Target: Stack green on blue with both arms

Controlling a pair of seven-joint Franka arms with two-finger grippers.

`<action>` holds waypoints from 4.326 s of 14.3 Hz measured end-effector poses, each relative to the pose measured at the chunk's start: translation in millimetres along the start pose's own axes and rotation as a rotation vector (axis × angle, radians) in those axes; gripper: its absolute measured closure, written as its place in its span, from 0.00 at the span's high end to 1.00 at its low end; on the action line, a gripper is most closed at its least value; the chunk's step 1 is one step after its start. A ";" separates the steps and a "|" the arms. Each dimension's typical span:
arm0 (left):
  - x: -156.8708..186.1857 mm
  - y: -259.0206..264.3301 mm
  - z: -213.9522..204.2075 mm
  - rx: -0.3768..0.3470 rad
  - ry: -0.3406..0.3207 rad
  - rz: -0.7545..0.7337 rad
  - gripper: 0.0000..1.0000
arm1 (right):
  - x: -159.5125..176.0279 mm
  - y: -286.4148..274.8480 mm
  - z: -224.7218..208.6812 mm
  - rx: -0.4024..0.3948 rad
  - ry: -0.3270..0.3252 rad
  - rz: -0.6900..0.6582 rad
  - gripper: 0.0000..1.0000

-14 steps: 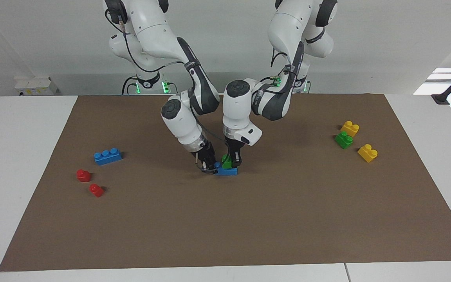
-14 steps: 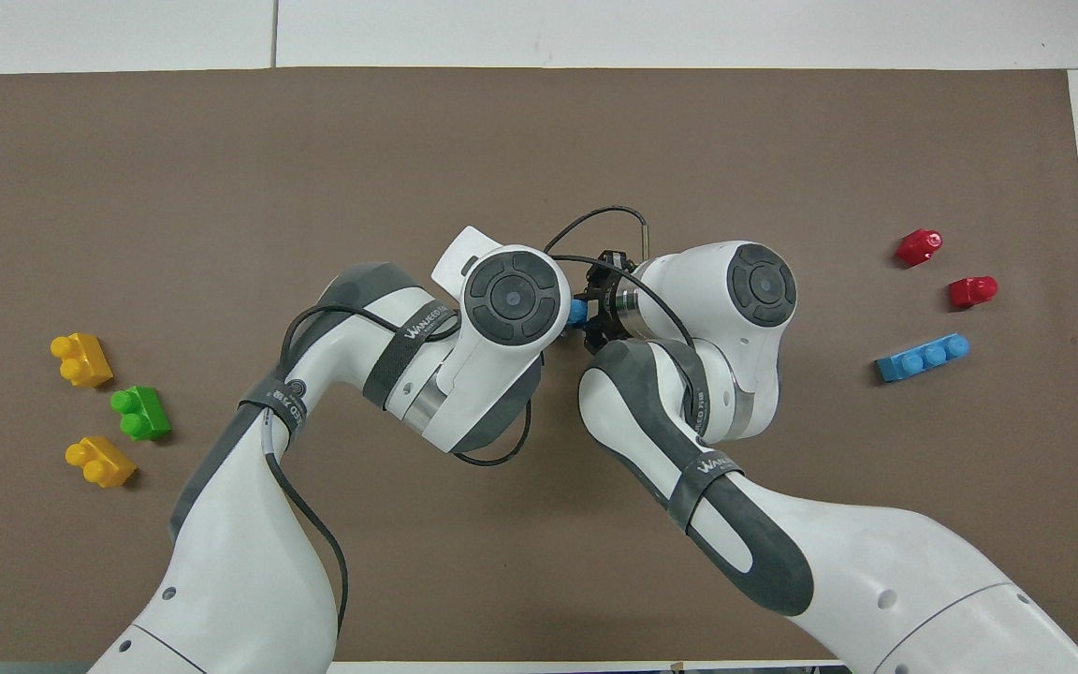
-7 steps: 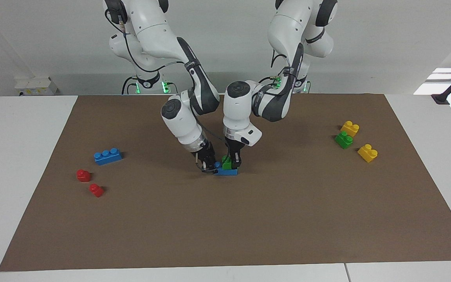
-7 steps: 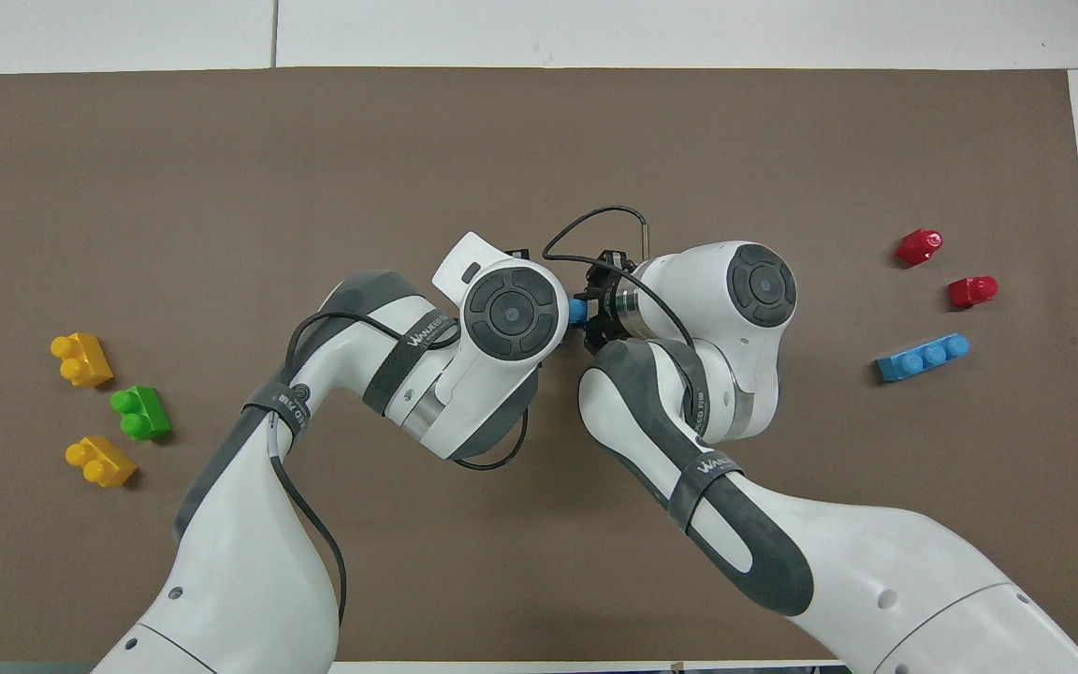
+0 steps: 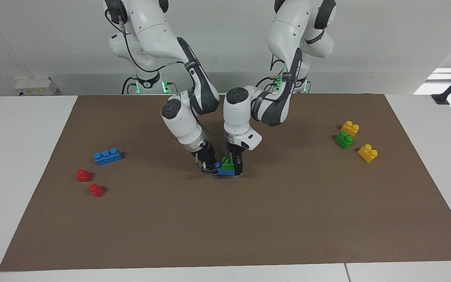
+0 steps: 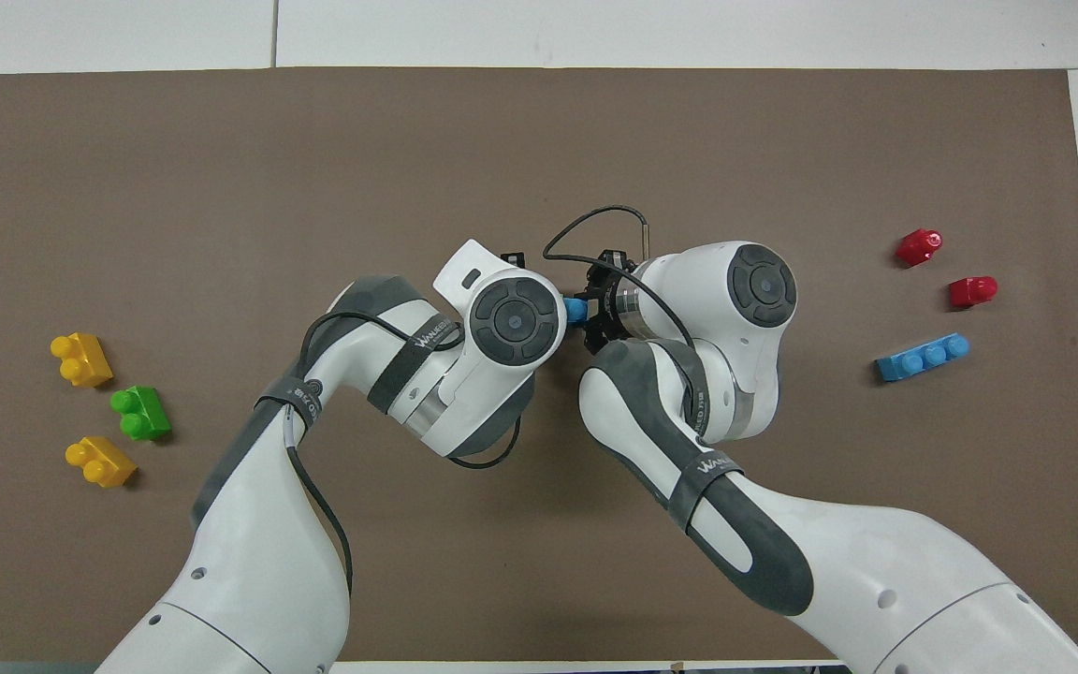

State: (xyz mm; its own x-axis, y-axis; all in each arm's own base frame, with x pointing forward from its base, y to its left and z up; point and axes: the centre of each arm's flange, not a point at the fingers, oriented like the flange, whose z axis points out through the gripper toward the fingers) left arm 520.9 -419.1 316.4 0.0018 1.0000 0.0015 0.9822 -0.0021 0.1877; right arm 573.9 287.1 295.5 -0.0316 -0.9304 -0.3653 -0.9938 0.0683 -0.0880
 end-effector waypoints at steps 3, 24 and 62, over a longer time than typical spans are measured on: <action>0.1 0.0 0.0 0.000 0.001 0.000 1.00 | 0.1 0.0 0.0 0.000 0.000 0.000 0.34; 138.2 60.9 -147.4 0.013 0.082 0.046 1.00 | 8.3 -6.4 -3.5 0.033 -0.007 0.029 0.80; 418.8 53.5 -267.2 0.236 -0.227 1.540 1.00 | 169.5 -30.3 -357.8 -0.246 0.196 -1.219 1.00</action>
State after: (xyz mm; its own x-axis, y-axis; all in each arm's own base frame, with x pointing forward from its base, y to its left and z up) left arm 524.0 -0.7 589.5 0.9942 0.0168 -0.1063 0.0163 -0.9998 -0.0063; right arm 560.4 -1.5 567.9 0.9244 -0.3807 -0.0234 -0.3812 -0.9202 -0.0884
